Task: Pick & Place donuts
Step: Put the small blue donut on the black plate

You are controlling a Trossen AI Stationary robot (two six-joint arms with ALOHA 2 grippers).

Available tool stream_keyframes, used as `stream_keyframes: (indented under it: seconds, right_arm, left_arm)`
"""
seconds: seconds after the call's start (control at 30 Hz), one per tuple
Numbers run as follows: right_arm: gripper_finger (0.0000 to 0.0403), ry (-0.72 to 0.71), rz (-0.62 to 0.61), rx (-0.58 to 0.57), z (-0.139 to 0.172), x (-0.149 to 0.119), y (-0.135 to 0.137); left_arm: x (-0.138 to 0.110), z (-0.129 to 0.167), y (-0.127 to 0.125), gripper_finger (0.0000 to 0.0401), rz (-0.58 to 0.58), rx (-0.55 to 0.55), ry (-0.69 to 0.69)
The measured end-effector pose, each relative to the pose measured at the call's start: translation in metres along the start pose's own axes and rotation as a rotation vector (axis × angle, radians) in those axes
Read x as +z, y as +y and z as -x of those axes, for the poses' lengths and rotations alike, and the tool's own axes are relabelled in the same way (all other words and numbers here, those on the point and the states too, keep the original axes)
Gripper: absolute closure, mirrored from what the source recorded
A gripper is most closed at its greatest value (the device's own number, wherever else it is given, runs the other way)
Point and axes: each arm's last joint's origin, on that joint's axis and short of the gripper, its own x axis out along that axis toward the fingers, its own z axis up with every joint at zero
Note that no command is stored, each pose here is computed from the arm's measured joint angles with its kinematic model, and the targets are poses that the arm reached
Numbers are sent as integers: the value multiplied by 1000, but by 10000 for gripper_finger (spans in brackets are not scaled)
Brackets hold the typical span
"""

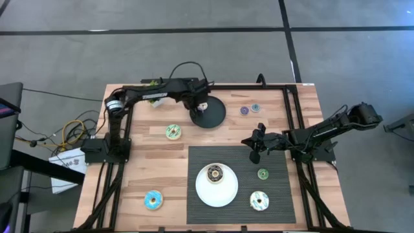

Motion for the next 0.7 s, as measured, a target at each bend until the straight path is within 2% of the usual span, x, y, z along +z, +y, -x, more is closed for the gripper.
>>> stream_keyframes:
  seconds: [0.13, 0.33, 0.53, 0.7]
  right_arm:
    - [401, 1, 0, 0, 0, 0, 0]
    - [401, 0, 0, -1, 0, 0, 0]
    - [401, 0, 0, -1, 0, 0, 0]
    - [401, -3, -1, 0, 0, 0, 0]
  left_arm:
    - [-20, 38, -22, 76, -24, -54, -171]
    - [-88, 78, -49, 76, 34, -116, -454]
    - [-159, 90, -71, 76, 5, -203, -689]
    - [-199, 82, -80, 76, -26, -280, -875]
